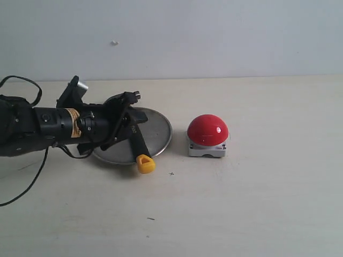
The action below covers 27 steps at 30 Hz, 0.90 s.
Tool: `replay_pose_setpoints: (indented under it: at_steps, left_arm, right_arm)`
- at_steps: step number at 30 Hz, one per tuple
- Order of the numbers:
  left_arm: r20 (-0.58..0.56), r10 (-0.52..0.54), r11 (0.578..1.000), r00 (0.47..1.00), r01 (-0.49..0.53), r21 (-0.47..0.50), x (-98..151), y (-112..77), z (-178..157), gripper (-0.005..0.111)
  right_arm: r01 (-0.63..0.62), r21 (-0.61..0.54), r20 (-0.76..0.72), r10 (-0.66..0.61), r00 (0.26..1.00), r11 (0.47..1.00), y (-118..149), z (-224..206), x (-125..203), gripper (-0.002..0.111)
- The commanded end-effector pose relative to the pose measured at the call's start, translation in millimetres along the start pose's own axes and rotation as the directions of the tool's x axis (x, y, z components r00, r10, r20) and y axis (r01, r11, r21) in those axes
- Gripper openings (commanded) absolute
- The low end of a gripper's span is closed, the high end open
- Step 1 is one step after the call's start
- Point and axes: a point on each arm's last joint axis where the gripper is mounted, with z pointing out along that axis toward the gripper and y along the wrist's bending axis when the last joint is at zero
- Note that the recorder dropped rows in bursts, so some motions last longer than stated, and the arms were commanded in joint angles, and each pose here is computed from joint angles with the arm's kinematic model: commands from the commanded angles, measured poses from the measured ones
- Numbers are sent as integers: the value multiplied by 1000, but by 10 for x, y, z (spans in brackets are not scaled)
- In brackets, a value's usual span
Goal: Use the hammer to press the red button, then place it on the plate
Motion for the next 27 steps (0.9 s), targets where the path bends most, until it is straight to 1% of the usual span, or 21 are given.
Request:
replay_pose_setpoints:
  at_steps: [1, 4, 7, 8, 11, 13, 14, 15, 19, 20, 22, 24, 27]
  left_arm:
    - [21, 26, 999, 999, -27, 39, -66, -153, -109, 49]
    - [4, 92, 992, 996, -92, 81, -50, -237, -154, 29]
    - [9, 207, 968, 978, -206, 144, -83, -374, -282, 0]
    - [6, 273, 949, 962, -270, 165, -87, -430, -347, 0]
    - [33, 378, 907, 925, -377, 189, -73, -578, -591, 0]
    - [62, 402, 892, 913, -406, 197, -19, -613, -748, 0]
    - [89, 424, 879, 901, -433, 201, 35, -631, -869, 0]
    - [112, 419, 877, 901, -433, 207, 69, -631, -956, 0]
    - [224, 446, 846, 866, -490, 210, 281, -568, -1363, 0]
    - [256, 448, 844, 857, -500, 196, 354, -503, -1466, 0]
    - [319, 447, 836, 836, -517, 184, 452, -449, -1667, 0]
    - [351, 451, 828, 821, -531, 179, 570, -379, -1829, 0]
    - [397, 469, 799, 789, -571, 189, 745, -310, -2066, 0]
  right_arm:
    - [11, 4, 7, -11, 1000, 1000, -6, -4, 8, 0]
    - [11, 4, 7, -11, 1000, 1000, -6, -4, 8, 0]
    - [11, 4, 7, -11, 1000, 1000, -6, -4, 8, 0]
    - [11, 4, 7, -11, 1000, 1000, -6, -4, 8, 0]
    - [11, 4, 7, -11, 1000, 1000, -6, -4, 8, 0]
    - [11, 4, 7, -11, 1000, 1000, -6, -4, 8, 0]
    - [11, 4, 7, -11, 1000, 1000, -6, -4, 8, 0]
    - [11, 4, 7, -11, 1000, 1000, -6, -4, 8, 0]
    - [11, 4, 7, -11, 1000, 1000, -6, -4, 8, 0]
    - [11, 4, 7, -11, 1000, 1000, -6, -4, 8, 0]
    - [11, 4, 7, -11, 1000, 1000, -6, -4, 8, 0]
    - [11, 4, 7, -11, 1000, 1000, -6, -4, 8, 0]
    - [11, 4, 7, -11, 1000, 1000, -6, -4, 8, 0]
